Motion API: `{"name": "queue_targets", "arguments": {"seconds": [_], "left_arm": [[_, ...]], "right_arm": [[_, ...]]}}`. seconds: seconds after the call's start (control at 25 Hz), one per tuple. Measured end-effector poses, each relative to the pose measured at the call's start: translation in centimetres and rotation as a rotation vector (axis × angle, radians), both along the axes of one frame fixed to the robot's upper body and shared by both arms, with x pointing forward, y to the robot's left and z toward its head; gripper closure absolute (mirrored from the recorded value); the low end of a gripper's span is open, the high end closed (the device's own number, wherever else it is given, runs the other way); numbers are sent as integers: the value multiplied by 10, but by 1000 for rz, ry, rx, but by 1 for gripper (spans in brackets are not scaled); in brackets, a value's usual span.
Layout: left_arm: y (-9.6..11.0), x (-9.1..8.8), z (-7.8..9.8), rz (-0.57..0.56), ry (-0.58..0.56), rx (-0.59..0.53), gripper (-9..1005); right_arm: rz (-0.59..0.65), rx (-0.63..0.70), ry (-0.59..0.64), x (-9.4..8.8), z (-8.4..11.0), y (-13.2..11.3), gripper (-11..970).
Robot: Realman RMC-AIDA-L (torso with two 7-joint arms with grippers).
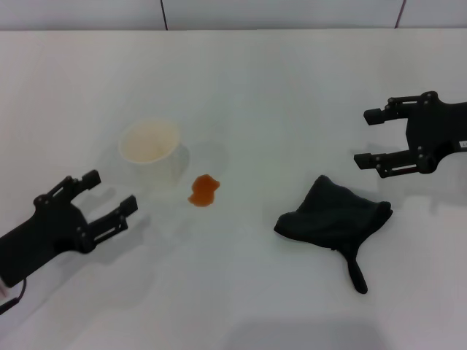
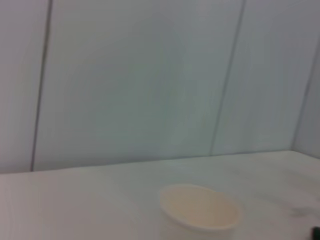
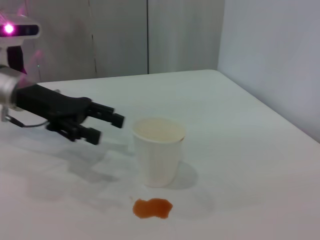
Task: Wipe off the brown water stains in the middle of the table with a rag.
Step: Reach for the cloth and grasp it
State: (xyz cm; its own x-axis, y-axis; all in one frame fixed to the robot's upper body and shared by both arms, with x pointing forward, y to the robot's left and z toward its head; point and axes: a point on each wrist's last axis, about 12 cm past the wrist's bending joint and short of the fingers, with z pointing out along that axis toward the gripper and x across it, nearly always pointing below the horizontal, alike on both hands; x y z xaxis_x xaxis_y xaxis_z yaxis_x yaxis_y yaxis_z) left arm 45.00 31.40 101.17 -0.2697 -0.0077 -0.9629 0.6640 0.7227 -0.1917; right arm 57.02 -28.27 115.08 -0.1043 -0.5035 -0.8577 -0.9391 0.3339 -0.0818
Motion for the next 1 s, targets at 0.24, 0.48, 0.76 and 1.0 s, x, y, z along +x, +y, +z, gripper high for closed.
{"name": "queue_targets", "arguments": {"seconds": [0.24,0.48,0.76,1.0], "left_arm": [[13,-4,16,-113,58,4,126],[21,2,40,-238,120,66,129],[21,19,83,-394,139,204,131],[13,31,104,-492,151,275,133]], "right_arm": [[2,3,21,-3,1,-2,193],[-6,-32,57,-4,7,0,194],[29,-97,105,-1,14,14,193],[109,-106,152,-3,24,25,194]]}}
